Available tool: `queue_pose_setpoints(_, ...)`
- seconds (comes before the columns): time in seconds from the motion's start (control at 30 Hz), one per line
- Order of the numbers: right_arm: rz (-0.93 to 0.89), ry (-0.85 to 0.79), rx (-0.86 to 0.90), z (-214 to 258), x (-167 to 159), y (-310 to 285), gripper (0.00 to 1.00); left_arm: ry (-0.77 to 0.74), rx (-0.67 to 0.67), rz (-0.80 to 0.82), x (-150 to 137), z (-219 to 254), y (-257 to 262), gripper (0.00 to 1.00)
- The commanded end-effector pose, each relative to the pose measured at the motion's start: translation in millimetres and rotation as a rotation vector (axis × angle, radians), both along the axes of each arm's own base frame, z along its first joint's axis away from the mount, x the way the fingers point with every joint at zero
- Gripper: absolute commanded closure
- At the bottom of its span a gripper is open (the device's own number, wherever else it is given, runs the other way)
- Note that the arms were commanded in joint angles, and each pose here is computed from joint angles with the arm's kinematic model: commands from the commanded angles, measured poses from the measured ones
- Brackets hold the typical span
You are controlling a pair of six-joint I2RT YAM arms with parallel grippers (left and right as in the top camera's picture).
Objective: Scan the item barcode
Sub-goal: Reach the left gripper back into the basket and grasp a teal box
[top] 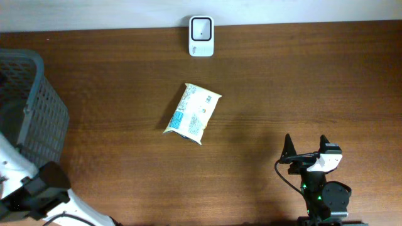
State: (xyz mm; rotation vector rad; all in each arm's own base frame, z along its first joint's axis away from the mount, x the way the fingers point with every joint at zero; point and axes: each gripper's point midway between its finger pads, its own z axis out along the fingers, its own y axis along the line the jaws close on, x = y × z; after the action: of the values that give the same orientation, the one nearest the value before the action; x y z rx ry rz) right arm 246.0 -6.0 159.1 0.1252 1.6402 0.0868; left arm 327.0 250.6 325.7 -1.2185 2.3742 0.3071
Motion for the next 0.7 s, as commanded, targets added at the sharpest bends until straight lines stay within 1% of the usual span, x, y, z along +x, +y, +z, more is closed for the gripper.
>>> queue_pose_setpoints(0.0, -0.013, 0.002, 0.003, -2.8, -0.1, -2.4, 0.01, 0.042, -0.063, 0.129, -31.4, -23.4, 29.2, 0.29)
queue_pose_setpoints(0.1, -0.013, 0.003, 0.003, -2.8, -0.1, -2.4, 0.01, 0.126, -0.131, 0.185, -44.9, -69.7, 46.9, 0.29)
queue_pose_setpoints(0.2, -0.013, 0.003, 0.003, -2.8, -0.1, -2.4, 0.01, 0.205, -0.193, 0.200, -51.4, -118.1, 49.0, 0.29)
queue_pose_setpoints(0.27, -0.013, 0.003, 0.003, -2.8, -0.1, -2.4, 0.01, 0.256, -0.237, 0.216, -59.0, -158.3, 49.1, 0.30)
queue_pose_setpoints(0.33, -0.013, 0.003, 0.003, -2.8, -0.1, -2.4, 0.01, 0.283, -0.261, 0.229, -65.9, -190.4, 49.6, 0.31)
queue_pose_setpoints(0.43, -0.013, 0.003, 0.003, -2.8, -0.1, -2.4, 0.01, 0.310, -0.277, 0.231, -72.3, -234.3, 45.3, 0.34)
queue_pose_setpoints(0.5, -0.013, 0.003, 0.003, -2.8, -0.1, -2.4, 0.01, 0.332, -0.262, 0.239, -80.9, -268.7, 43.2, 0.35)
queue_pose_setpoints(0.57, -0.013, 0.002, 0.003, -2.8, -0.1, -2.4, 0.01, 0.334, -0.242, 0.247, -85.5, -285.1, 44.5, 0.35)
queue_pose_setpoints(0.67, -0.013, 0.002, 0.003, -2.8, -0.1, -2.4, 0.01, 0.332, -0.212, 0.254, -86.3, -289.6, 49.7, 0.36)
